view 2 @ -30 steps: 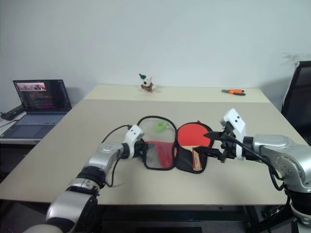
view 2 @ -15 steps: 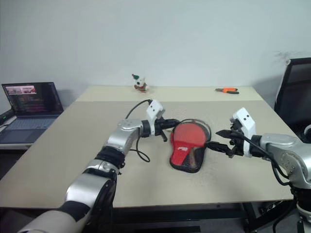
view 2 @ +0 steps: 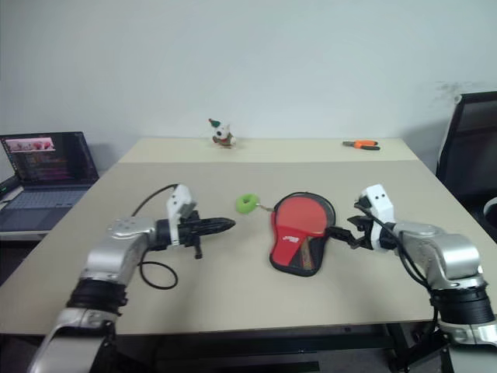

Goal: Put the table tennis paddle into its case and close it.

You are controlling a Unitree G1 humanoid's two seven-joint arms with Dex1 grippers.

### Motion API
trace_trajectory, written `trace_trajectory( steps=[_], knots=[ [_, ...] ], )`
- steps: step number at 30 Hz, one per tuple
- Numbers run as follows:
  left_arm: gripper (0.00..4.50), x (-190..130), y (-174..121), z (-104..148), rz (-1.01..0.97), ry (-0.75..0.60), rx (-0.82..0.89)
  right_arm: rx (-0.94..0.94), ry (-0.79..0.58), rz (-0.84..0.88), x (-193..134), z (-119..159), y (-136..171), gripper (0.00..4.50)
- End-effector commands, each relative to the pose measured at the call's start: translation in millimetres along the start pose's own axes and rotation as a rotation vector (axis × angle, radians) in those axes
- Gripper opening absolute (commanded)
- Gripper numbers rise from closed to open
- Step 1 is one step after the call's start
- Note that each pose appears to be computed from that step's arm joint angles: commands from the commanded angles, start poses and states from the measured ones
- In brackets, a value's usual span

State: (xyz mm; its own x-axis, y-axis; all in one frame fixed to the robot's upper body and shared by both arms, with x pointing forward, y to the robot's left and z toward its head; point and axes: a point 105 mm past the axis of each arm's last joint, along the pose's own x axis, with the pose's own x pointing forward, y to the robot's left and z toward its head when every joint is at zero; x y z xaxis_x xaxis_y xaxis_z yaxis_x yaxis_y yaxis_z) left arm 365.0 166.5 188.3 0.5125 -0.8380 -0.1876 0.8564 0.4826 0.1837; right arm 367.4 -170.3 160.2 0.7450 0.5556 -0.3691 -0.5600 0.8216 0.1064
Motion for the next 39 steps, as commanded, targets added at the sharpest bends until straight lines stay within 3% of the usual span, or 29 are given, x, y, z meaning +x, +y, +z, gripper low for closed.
trace_trajectory(
  steps=[1, 11, 21, 24, 36, 37, 39],
  knots=[
    [0.00, -11, -1, 18, 0.031, -0.041, 0.042, -0.022, -0.036, -0.042, 12, 7, -7, 4.48],
    [0.00, -15, -2, 21, 0.088, -0.056, 0.032, -0.007, 0.057, -0.100, 43, -20, -16, 4.48],
    [0.00, -16, 1, 22, 0.114, -0.047, 0.039, 0.011, 0.142, -0.008, 66, -31, 4, 4.48],
    [0.00, -17, 2, 22, 0.123, -0.043, 0.045, 0.001, 0.177, -0.011, 69, -38, 5, 3.90],
    [0.00, -24, 0, 17, 0.138, -0.018, 0.041, 0.033, 0.230, 0.069, 75, -53, 24, 0.24],
    [0.00, -24, -1, 17, 0.138, -0.017, 0.041, 0.040, 0.224, 0.074, 77, -52, 26, 0.02],
    [0.00, -24, -2, 16, 0.133, -0.013, 0.039, 0.059, 0.200, 0.112, 83, -45, 33, 0.02]
  ],
)
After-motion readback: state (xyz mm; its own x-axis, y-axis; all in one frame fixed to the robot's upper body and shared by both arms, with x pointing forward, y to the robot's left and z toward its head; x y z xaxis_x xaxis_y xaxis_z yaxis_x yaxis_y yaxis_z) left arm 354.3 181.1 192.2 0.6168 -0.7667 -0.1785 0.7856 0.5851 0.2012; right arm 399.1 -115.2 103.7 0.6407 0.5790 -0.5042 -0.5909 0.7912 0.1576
